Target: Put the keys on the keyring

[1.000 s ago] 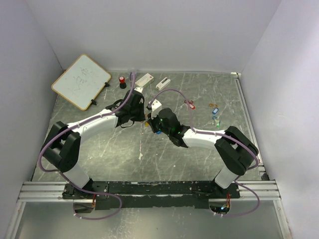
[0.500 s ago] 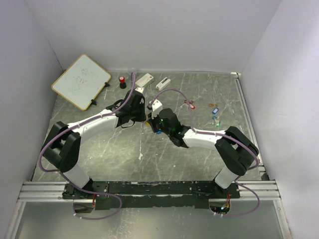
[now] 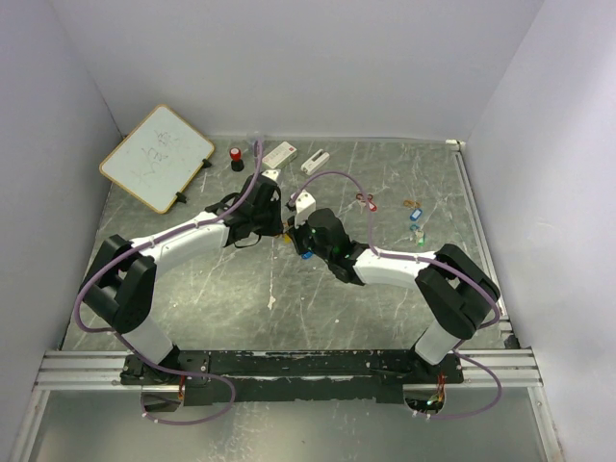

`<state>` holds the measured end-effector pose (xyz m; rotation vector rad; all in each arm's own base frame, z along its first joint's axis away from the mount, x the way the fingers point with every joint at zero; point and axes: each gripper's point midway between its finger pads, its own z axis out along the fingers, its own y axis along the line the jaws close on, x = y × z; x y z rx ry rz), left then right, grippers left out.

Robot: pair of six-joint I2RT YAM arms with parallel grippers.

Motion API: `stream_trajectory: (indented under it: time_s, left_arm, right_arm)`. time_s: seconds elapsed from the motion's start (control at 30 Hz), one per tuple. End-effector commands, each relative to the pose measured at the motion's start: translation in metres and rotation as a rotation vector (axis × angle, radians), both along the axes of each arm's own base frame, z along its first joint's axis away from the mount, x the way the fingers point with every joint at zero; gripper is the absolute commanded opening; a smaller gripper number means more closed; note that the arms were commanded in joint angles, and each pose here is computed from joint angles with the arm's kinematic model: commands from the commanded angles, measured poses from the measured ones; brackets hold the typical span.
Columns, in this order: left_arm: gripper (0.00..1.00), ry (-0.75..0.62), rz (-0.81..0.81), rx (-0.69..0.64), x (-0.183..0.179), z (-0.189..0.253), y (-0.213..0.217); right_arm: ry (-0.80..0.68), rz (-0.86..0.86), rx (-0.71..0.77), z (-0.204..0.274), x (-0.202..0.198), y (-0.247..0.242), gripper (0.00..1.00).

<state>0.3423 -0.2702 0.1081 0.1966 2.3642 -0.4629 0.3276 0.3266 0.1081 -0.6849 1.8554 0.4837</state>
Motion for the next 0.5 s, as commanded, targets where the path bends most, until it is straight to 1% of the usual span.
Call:
stream_trajectory:
  time_s: [0.0, 0.47]
  left_arm:
    - [0.07, -0.041, -0.042, -0.053, 0.0001, 0.0240, -0.0130]
    - [0.07, -0.050, -0.054, -0.062, -0.0043, 0.0298, -0.0166]
  right_arm:
    - [-0.035, -0.027, 0.036, 0.0126, 0.0080, -0.0016, 0.00]
    - [-0.028, -0.054, 0.031, 0.0090, 0.0146, -0.0067, 0.00]
